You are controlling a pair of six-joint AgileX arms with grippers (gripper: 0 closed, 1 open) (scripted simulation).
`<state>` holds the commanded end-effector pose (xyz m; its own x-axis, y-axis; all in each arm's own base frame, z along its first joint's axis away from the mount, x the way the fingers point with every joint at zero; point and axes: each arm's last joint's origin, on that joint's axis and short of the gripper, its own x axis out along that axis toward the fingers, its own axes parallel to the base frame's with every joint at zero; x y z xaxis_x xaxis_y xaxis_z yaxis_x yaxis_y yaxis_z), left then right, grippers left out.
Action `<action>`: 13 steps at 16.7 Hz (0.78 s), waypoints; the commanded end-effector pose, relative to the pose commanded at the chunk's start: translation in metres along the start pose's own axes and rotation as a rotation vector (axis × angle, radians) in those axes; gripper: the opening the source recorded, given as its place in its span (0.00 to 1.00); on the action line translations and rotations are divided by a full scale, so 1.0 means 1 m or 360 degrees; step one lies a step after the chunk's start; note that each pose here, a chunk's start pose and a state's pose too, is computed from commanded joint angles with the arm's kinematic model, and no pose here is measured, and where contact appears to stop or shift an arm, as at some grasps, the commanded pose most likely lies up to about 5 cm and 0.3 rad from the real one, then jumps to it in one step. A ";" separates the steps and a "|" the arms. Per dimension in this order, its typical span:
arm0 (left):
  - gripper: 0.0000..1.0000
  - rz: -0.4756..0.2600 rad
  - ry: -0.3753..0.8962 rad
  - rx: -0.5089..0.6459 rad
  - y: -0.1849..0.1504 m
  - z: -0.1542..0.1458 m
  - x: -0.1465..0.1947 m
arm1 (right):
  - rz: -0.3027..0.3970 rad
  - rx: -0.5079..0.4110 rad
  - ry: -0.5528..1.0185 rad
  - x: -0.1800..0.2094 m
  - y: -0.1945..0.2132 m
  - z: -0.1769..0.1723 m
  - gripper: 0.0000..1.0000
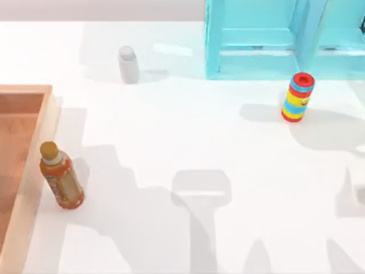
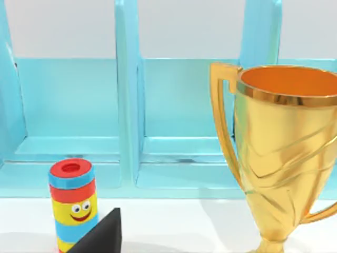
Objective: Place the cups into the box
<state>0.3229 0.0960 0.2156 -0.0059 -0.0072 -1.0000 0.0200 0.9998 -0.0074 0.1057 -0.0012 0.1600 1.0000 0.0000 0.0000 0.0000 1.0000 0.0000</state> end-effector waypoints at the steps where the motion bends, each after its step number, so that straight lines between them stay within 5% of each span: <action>1: 0.15 0.0000 0.0000 0.0000 0.000 0.000 0.000 | 0.0000 0.0000 0.0000 0.000 0.000 0.000 1.00; 12: 0.98 0.0000 0.0000 0.0000 0.000 0.000 0.000 | 0.0000 0.0000 0.0000 0.000 0.000 0.000 1.00; 13: 1.00 0.0000 0.0000 0.0000 0.000 0.000 0.000 | 0.0000 0.0000 0.0000 0.000 0.000 0.000 1.00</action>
<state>0.3229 0.0960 0.2156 -0.0059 -0.0072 -1.0000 0.0200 0.9998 -0.0074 0.1057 -0.0012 0.1600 1.0000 0.0000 0.0000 0.0000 1.0000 0.0000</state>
